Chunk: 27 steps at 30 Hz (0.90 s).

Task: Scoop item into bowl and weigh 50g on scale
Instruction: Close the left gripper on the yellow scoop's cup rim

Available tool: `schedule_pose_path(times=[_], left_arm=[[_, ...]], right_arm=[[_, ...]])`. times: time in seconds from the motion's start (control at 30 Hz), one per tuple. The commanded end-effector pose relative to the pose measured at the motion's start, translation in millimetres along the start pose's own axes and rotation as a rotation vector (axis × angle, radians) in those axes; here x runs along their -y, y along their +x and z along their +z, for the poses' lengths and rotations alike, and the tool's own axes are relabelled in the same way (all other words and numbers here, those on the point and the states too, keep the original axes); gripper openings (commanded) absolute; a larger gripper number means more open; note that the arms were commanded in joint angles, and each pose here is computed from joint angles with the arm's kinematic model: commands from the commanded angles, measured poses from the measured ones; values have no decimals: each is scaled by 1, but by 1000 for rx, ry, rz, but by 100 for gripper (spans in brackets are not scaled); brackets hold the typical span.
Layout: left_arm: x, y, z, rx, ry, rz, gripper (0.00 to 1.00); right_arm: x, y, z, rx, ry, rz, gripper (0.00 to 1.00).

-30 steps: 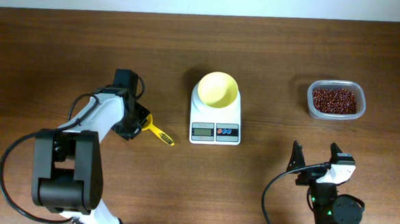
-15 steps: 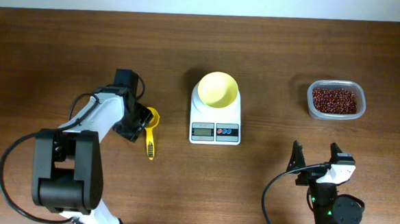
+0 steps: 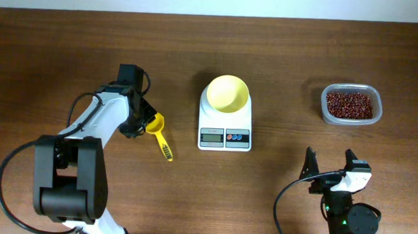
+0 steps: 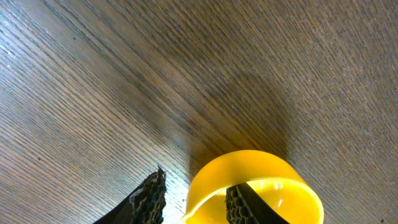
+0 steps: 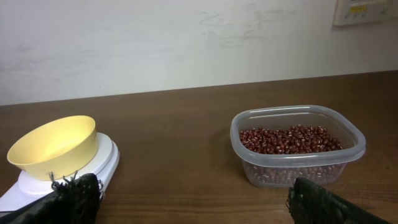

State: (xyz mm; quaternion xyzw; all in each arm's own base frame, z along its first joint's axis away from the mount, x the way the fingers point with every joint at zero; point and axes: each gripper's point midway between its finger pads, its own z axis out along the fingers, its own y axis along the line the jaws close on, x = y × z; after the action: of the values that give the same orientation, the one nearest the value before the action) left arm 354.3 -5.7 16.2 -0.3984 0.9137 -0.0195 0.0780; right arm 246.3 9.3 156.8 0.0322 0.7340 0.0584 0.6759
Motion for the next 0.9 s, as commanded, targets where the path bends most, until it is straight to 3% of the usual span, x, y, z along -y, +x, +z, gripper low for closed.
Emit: schedule_pose_path(times=[0.0, 0.1, 0.37, 0.53, 0.87], left_arm=[[4, -9, -11, 38, 15, 21, 38], [3, -7, -11, 31, 7, 86, 33], [-4, 10, -11, -52, -7, 86, 32], [-6, 12, -7, -59, -16, 86, 23], [-12, 18, 5, -58, -15, 82, 21]], right_arm=[[1, 2, 0, -1, 7, -2, 99], [1, 2, 0, -1, 7, -2, 99], [1, 2, 0, -1, 7, -2, 99], [1, 2, 0, -1, 7, -2, 99], [1, 2, 0, -1, 7, -2, 99]])
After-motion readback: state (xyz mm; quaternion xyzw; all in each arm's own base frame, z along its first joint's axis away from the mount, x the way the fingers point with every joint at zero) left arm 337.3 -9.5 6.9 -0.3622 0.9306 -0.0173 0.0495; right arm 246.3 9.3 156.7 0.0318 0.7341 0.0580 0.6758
